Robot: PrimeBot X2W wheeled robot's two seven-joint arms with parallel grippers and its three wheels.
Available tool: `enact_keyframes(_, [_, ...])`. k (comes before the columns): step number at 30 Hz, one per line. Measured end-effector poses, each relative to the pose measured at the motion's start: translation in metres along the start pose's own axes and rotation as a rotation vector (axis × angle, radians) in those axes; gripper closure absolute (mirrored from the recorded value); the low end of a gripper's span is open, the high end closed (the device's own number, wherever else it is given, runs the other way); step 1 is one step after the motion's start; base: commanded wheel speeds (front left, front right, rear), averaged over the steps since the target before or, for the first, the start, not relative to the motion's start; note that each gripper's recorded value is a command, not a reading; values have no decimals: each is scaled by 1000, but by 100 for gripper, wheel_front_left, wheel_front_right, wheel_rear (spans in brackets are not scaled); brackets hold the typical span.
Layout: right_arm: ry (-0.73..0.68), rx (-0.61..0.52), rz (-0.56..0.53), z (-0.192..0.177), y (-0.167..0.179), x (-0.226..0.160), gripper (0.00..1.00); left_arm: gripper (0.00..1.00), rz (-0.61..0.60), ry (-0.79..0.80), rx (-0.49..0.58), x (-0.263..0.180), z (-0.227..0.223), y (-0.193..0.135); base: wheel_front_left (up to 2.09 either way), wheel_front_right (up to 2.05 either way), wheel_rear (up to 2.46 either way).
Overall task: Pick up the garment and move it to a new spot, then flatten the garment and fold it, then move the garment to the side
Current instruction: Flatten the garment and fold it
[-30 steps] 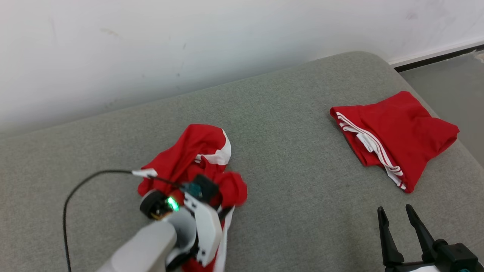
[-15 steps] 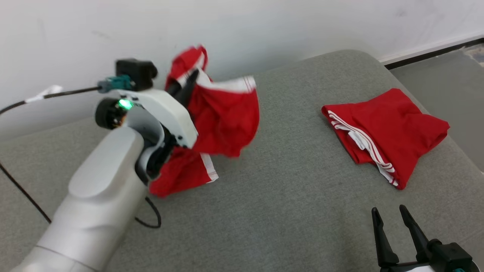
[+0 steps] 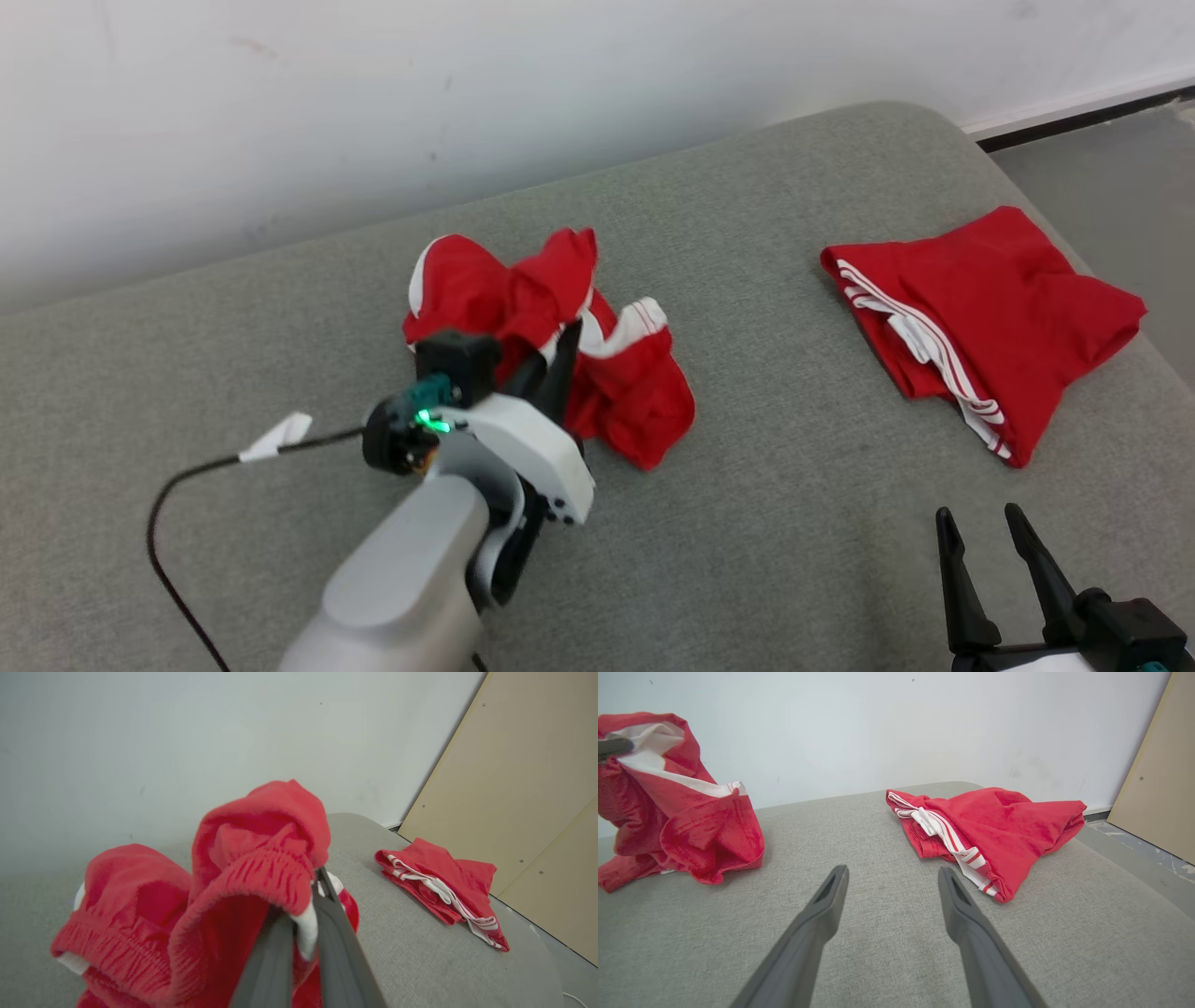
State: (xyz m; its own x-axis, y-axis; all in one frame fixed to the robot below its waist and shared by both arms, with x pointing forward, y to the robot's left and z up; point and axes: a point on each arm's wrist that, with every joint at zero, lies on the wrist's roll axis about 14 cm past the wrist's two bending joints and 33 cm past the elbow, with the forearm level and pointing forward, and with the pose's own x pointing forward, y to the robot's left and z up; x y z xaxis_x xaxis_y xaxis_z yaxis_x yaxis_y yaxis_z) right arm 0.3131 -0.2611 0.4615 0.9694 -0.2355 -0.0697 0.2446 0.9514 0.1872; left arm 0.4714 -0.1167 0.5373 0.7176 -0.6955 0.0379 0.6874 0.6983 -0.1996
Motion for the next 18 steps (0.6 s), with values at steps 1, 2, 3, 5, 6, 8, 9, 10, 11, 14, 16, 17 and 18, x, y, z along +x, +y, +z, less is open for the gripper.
enact_keyframes(1, [3,0,4,-1,1,2,0,100,0,17,-13,-6,-10,-2,0,0,0])
enact_keyframes(2, [6,-1,10,-2,3,3,0,100,-5,37,-22,-11,-20,-5,0,0,0])
enact_keyframes(3, [9,-4,17,-3,5,5,0,100,-6,54,-23,-17,-29,-6,0,0,0])
enact_keyframes(5, [12,-6,27,-4,8,8,0,100,4,78,-37,-28,-42,-6,0,0,0])
enact_keyframes(6, [14,-6,32,-5,10,10,0,100,11,84,-43,-33,-46,-5,0,0,0])
enact_keyframes(8, [18,-8,45,-6,14,13,0,100,18,99,-46,-43,-54,-5,0,0,0])
enact_keyframes(9, [21,-11,54,-7,17,14,0,100,26,105,-53,-48,-57,-3,0,0,0])
enact_keyframes(10, [22,-10,61,-8,19,15,0,100,31,110,-59,-53,-61,-3,0,0,0])
enact_keyframes(11, [23,-10,68,-8,22,17,0,100,36,116,-65,-58,-64,-2,0,0,0])
enact_keyframes(14, [28,-11,88,-10,28,20,0,100,45,136,-89,-71,-73,-3,0,0,0])
enact_keyframes(16, [28,-11,99,-10,31,21,0,87,48,142,-107,-78,-76,-3,0,0,0])
enact_keyframes(17, [29,-12,104,-11,33,21,0,75,51,144,-110,-80,-77,-2,0,0,0])
enact_keyframes(18, [29,-12,109,-11,35,22,0,58,50,147,-110,-82,-78,-3,0,0,0])
